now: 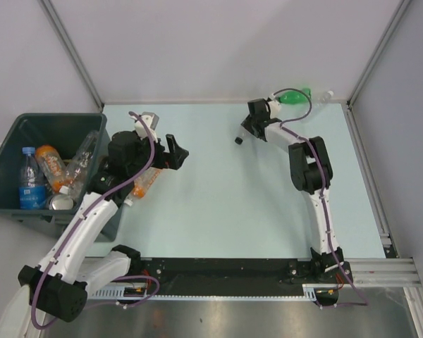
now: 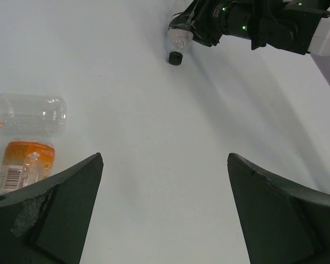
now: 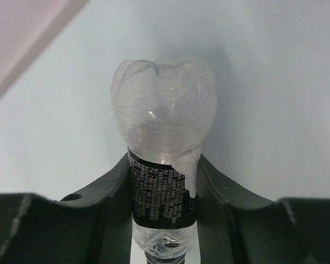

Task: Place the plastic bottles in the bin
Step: Pick up the plastic bottle from the corner of the board.

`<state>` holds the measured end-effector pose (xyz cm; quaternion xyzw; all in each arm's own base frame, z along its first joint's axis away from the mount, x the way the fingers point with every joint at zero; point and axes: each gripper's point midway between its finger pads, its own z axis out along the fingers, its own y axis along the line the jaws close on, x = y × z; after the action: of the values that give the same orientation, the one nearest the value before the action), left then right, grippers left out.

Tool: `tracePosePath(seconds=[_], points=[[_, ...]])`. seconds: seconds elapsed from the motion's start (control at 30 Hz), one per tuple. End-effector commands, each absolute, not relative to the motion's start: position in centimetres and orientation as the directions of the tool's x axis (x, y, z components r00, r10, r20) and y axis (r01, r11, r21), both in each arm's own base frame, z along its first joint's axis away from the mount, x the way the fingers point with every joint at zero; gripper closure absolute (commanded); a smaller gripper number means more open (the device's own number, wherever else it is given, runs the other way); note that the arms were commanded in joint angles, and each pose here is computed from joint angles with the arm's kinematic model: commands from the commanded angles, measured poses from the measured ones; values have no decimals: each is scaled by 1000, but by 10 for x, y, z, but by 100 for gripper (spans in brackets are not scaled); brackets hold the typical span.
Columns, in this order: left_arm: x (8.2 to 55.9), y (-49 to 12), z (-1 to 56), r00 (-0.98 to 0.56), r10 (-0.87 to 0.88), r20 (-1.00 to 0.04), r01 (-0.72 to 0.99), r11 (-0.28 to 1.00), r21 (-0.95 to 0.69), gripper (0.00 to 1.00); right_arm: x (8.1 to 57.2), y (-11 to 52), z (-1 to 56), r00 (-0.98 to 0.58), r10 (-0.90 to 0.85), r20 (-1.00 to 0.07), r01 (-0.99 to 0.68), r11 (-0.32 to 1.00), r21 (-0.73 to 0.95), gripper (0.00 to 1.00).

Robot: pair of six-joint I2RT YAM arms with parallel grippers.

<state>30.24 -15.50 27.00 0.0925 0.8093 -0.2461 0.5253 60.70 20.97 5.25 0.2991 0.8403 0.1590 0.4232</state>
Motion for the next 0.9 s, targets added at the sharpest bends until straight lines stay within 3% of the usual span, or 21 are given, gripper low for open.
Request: tracePosePath(seconds=[0.0, 0.17, 0.33, 0.5, 0.87], points=[[299, -170, 272, -446, -111, -888, 474, 813, -339, 0, 583, 238, 153, -408, 572, -712, 144, 810, 568, 78], [288, -194, 280, -476, -121, -871, 559, 723, -406, 0, 516, 262, 214, -441, 522, -730, -50, 798, 601, 79], [282, -206, 283, -505, -138, -852, 571, 687, -450, 0, 462, 288, 251, -550, 519, -654, -211, 671, 711, 79], [278, -214, 287, -512, -182, -839, 567, 662, -490, 0, 406, 313, 296, -569, 472, -674, -362, 591, 720, 79], [274, -240, 306, -501, -253, -828, 584, 607, -539, 0, 325, 343, 356, -597, 445, -668, -525, 412, 744, 78]])
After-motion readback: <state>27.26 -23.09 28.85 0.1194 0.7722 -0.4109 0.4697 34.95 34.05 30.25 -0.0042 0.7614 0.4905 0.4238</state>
